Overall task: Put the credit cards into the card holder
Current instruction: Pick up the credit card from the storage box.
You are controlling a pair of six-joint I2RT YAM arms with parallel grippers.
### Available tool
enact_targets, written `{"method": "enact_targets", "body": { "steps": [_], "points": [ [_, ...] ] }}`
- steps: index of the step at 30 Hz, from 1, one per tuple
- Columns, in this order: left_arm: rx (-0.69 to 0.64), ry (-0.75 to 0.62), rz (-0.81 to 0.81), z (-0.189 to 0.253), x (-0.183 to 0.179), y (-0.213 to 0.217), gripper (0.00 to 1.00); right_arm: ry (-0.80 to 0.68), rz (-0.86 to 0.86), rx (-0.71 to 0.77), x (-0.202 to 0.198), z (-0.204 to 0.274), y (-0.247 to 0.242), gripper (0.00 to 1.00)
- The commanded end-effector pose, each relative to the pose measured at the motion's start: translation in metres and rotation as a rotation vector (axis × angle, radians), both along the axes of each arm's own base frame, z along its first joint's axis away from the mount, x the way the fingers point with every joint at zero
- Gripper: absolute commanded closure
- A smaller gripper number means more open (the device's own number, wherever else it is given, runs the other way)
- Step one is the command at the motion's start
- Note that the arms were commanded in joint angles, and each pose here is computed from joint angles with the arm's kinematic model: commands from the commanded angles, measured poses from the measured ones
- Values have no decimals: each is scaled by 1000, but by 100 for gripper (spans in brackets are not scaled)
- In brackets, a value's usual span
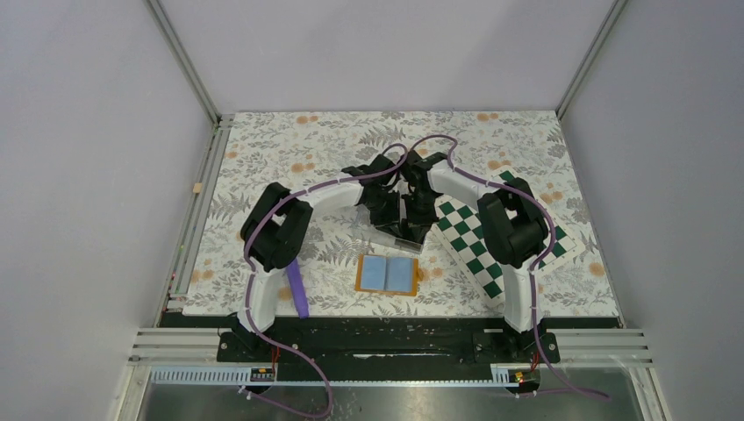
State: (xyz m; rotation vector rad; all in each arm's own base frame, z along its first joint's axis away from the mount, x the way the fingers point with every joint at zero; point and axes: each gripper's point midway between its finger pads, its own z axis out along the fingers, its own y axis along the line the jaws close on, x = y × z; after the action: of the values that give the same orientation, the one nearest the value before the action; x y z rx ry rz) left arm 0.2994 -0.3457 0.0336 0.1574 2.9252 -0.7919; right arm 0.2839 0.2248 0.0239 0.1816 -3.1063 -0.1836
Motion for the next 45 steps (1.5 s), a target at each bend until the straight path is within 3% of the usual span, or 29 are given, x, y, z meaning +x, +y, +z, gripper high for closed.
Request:
{"method": "enact_targets", "body": {
  "steps": [1, 4, 12, 26, 35, 45],
  "points": [
    [-73, -51, -58, 20, 2, -25, 89, -3, -26, 33, -2, 4, 3, 100],
    [-91, -81, -64, 32, 2, -29, 93, -4, -35, 43, 0, 6, 2, 100],
    [-76, -152, -72, 54, 5, -28, 94, -13, -46, 54, 1, 12, 0, 100],
    [23, -193, -124, 58, 1, -27, 81, -12, -54, 50, -1, 13, -5, 100],
    [-166, -159, -138, 68, -7, -52, 83, -13, -114, 129, 3, 19, -5, 100],
    [-286, -157, -142, 81, -13, -60, 73, -5, -161, 192, 5, 22, -7, 100]
  ]
}}
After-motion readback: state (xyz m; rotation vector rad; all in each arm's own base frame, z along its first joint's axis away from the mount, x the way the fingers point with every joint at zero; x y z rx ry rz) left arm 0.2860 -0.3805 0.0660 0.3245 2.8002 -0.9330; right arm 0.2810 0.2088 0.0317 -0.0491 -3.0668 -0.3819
